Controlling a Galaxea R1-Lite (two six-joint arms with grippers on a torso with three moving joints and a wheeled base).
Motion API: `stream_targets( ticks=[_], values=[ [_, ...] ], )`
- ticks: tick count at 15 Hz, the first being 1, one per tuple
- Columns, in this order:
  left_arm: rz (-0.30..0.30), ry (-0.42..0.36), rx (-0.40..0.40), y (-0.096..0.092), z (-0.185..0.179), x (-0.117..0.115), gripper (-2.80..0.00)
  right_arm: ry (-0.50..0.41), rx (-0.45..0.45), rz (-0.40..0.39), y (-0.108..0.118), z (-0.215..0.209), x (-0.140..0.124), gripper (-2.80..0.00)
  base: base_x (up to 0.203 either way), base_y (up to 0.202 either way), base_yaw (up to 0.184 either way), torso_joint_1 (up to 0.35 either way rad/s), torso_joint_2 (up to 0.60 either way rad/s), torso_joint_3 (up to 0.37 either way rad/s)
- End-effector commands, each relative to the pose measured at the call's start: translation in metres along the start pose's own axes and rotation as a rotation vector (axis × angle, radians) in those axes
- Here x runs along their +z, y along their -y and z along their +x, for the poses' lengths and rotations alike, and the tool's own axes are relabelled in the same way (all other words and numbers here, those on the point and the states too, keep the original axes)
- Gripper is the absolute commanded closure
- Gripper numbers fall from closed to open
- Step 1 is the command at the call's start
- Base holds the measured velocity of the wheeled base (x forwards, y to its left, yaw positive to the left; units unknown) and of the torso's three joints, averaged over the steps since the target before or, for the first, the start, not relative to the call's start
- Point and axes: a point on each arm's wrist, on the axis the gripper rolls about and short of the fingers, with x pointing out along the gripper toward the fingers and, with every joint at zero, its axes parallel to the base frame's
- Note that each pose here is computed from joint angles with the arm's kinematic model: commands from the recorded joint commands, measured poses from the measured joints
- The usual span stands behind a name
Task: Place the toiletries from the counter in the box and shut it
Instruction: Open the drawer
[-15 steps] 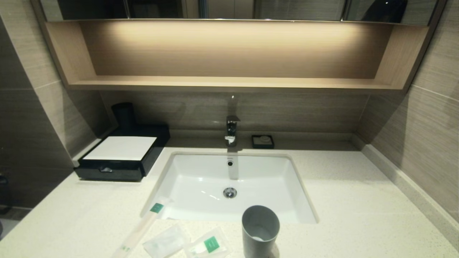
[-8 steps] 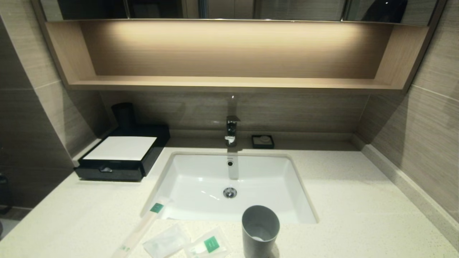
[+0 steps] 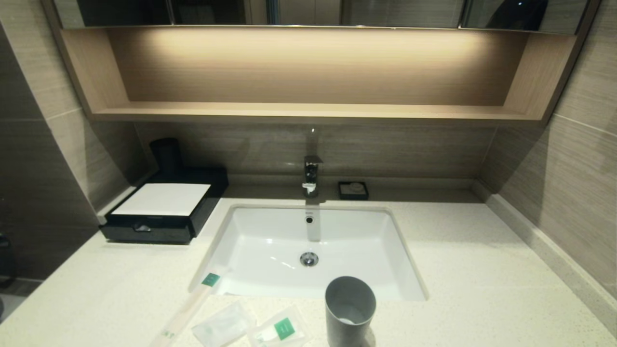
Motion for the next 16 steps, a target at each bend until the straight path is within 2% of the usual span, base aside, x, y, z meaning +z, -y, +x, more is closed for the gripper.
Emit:
stream_targets(
  ticks=[1, 5, 11, 14, 16],
  values=[
    [-0.008, -0.142, 0.017, 0.002, 0.033, 0.009, 0.0, -0.001, 0.0, 0.0, 0.0, 0.0, 0.0, 0.0, 0.0, 0.0, 0.0, 0.0, 0.0, 0.0],
    [-0.029, -0.291, 0.093, 0.003, 0.075, 0.015, 0.0, 0.0, 0.0, 0.0, 0.0, 0.0, 0.0, 0.0, 0.0, 0.0, 0.0, 0.0, 0.0, 0.0],
    [-0.041, -0.458, 0.218, -0.004, 0.136, 0.017, 0.0, 0.0, 0.0, 0.0, 0.0, 0.0, 0.0, 0.0, 0.0, 0.0, 0.0, 0.0, 0.0, 0.0],
    [-0.056, -0.518, 0.282, -0.015, 0.16, 0.014, 0.0, 0.0, 0.0, 0.0, 0.0, 0.0, 0.0, 0.0, 0.0, 0.0, 0.0, 0.0, 0.0, 0.0],
    [-0.058, -0.489, 0.284, -0.018, 0.176, 0.013, 0.0, 0.0, 0.0, 0.0, 0.0, 0.0, 0.0, 0.0, 0.0, 0.0, 0.0, 0.0, 0.0, 0.0]
  ],
)
